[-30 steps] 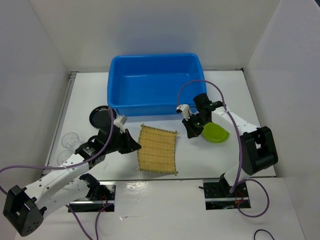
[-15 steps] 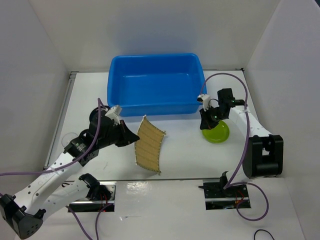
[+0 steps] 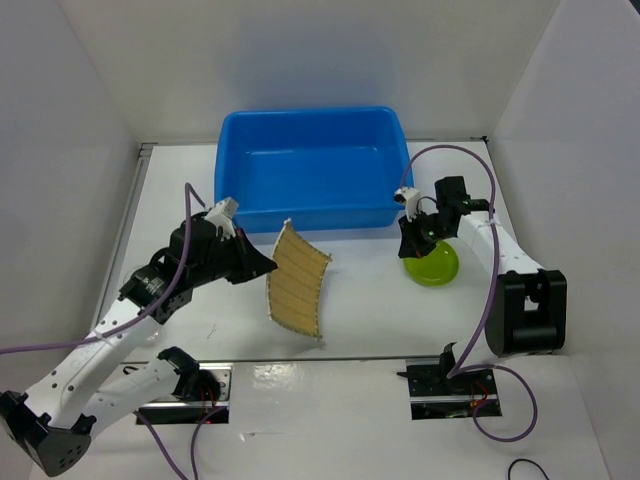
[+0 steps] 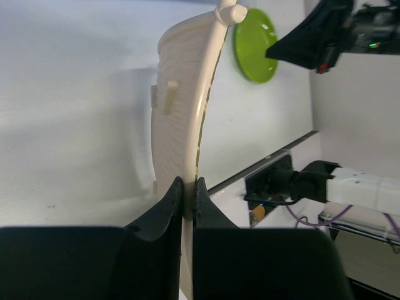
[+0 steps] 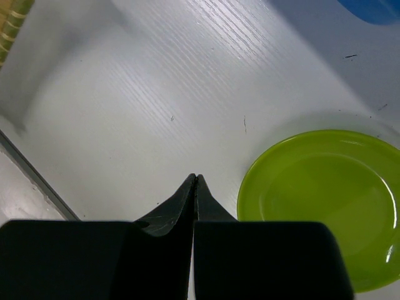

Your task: Place the mixed dishes into the plastic bin

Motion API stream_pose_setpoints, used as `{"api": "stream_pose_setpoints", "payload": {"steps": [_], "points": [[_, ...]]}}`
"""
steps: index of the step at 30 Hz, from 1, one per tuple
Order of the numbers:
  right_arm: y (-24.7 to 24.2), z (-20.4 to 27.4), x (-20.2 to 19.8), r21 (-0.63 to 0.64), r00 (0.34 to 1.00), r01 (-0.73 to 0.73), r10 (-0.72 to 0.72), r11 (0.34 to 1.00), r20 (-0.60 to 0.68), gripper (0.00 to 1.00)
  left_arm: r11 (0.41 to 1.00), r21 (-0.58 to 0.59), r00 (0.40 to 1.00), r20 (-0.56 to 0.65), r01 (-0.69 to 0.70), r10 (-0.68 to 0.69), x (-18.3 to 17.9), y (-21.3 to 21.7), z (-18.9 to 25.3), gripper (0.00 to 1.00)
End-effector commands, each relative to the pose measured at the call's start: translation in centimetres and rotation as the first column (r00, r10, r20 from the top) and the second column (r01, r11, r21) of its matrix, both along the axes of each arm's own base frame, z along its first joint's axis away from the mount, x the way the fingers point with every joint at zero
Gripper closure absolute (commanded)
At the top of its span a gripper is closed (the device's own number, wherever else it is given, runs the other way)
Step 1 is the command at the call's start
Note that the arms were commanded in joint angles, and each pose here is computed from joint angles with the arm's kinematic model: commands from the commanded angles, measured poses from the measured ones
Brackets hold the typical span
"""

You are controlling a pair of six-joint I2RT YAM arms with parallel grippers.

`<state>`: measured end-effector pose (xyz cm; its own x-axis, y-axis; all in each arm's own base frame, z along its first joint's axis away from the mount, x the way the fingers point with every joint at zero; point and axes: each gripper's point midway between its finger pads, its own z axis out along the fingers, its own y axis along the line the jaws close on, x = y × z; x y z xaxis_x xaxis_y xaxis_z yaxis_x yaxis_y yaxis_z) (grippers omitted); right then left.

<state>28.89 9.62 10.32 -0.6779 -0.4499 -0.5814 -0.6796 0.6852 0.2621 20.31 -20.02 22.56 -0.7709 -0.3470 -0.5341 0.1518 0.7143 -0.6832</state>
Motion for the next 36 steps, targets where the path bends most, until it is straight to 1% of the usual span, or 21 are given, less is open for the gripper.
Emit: {"api": "stream_pose_setpoints", "payload": {"steps": [1,2,8,10,14,15,16,20,23,25,28,31,33,34,35,36], "points": [[-0.2,1.0,1.5,0.008,0.997,0.004,-0.005,1.000,0.075,1.00,0.983,-0.174,0.989,0.142,0.053,-0.028,0.6,-1.8,8.2,1.00],[-0.9,1.0,1.7,0.008,0.997,0.027,-0.027,1.000,0.075,1.00,0.982,-0.181,0.989,0.146,0.057,-0.031,0.8,-1.8,8.7,1.00],[-1.8,1.6,1.9,0.017,0.994,0.058,-0.059,0.998,0.093,1.00,0.966,-0.240,0.982,0.178,0.100,-0.057,0.7,-2.7,12.3,1.00],[-2.1,1.9,2.0,0.017,0.992,0.068,-0.070,0.998,0.102,1.00,0.957,-0.262,0.975,0.213,0.122,-0.066,1.3,-3.1,13.9,1.00],[-2.5,2.3,2.1,0.036,0.990,0.081,-0.085,0.996,0.110,1.00,0.944,-0.286,0.966,0.241,0.166,-0.097,2.1,-3.6,16.4,1.00],[-2.8,2.3,2.2,0.033,0.989,0.084,-0.087,0.996,0.116,1.00,0.942,-0.289,0.964,0.244,0.172,-0.101,2.8,-3.9,16.7,1.00],[-2.8,2.3,2.2,0.033,0.989,0.084,-0.087,0.996,0.116,1.00,0.936,-0.300,0.957,0.274,0.183,-0.099,3.0,-3.9,18.1,1.00],[-3.2,2.6,2.2,0.043,0.987,0.096,-0.101,0.994,0.124,1.00,0.930,-0.338,0.959,0.278,0.142,-0.045,6.1,-3.1,19.9,1.00],[-3.3,2.4,2.0,0.052,0.988,0.101,-0.106,0.994,0.115,1.00,0.919,-0.367,0.956,0.291,0.143,-0.033,7.7,-2.9,21.1,1.00],[-3.6,2.7,2.1,0.052,0.986,0.110,-0.115,0.993,0.124,1.00,0.909,-0.397,0.958,0.285,0.127,-0.009,9.6,-2.7,21.5,1.00],[-3.6,2.7,2.1,0.052,0.986,0.110,-0.115,0.993,0.124,1.00,0.899,-0.421,0.961,0.276,0.120,0.001,11.9,-2.7,22.1,1.00],[-3.9,2.7,2.1,0.052,0.984,0.119,-0.124,0.992,0.124,1.00,0.894,-0.435,0.969,0.247,0.104,0.007,14.8,-2.8,21.4,1.00],[-3.9,2.7,2.1,0.052,0.983,0.118,-0.124,0.992,0.133,1.00,0.892,-0.438,0.964,0.264,0.110,0.010,16.1,-2.4,21.8,1.00],[-3.9,2.7,2.1,0.052,0.983,0.118,-0.124,0.992,0.133,1.00,0.890,-0.445,0.969,0.247,0.103,0.012,17.1,-2.7,21.3,1.00],[-3.9,2.7,2.1,0.052,0.983,0.118,-0.124,0.992,0.133,1.00,0.883,-0.456,0.963,0.270,0.106,0.024,17.7,-2.5,22.3,1.00],[-4.2,2.7,2.2,0.052,0.982,0.129,-0.135,0.990,0.133,1.00,0.881,-0.463,0.965,0.260,0.101,0.026,18.7,-2.7,21.8,1.00]]}}
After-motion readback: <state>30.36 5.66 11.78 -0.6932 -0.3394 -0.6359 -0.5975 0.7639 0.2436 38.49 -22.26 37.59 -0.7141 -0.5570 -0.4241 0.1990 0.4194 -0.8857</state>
